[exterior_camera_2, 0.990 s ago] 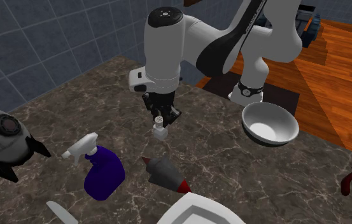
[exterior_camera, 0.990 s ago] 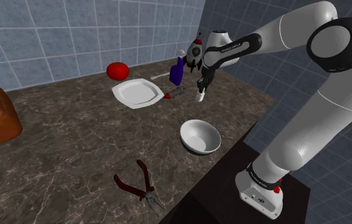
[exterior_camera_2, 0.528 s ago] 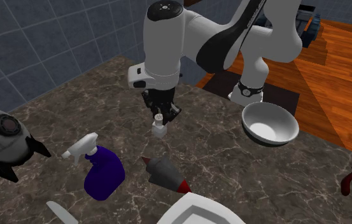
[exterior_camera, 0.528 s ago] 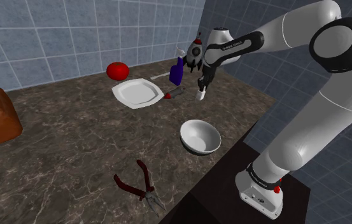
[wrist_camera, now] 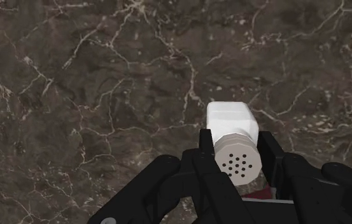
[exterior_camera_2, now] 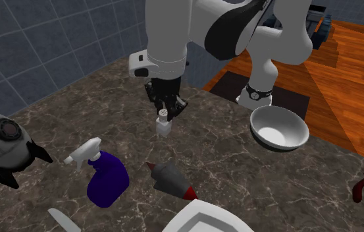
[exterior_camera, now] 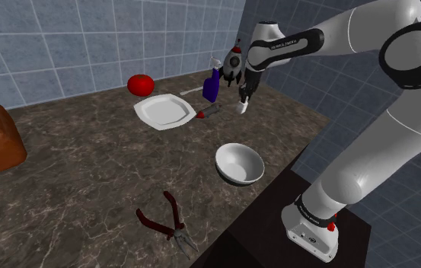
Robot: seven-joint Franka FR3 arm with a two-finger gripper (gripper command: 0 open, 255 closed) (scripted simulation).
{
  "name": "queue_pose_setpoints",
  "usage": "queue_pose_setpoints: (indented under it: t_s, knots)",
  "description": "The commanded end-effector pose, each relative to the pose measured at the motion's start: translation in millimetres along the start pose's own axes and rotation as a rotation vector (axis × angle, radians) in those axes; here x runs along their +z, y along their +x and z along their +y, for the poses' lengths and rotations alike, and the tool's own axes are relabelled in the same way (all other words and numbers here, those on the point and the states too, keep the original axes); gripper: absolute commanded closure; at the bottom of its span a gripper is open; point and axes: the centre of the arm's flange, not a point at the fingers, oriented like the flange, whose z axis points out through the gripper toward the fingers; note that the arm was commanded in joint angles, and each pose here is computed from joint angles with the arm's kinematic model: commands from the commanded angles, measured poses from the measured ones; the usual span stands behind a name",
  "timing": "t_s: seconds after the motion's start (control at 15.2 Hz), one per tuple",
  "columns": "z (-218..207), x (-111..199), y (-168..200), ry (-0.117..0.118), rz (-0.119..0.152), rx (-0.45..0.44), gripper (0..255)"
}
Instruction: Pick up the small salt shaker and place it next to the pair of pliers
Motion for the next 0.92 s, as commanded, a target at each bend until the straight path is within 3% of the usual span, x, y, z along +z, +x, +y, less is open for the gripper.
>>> queue_pose_setpoints:
  t_s: [0.0,0.86]
  knots:
    - [1.8,-10.8,-0.7,0.000,0.000,0.000,255]
    - [9.8,-78.9,-0.9,0.000,0.000,0.000,255]
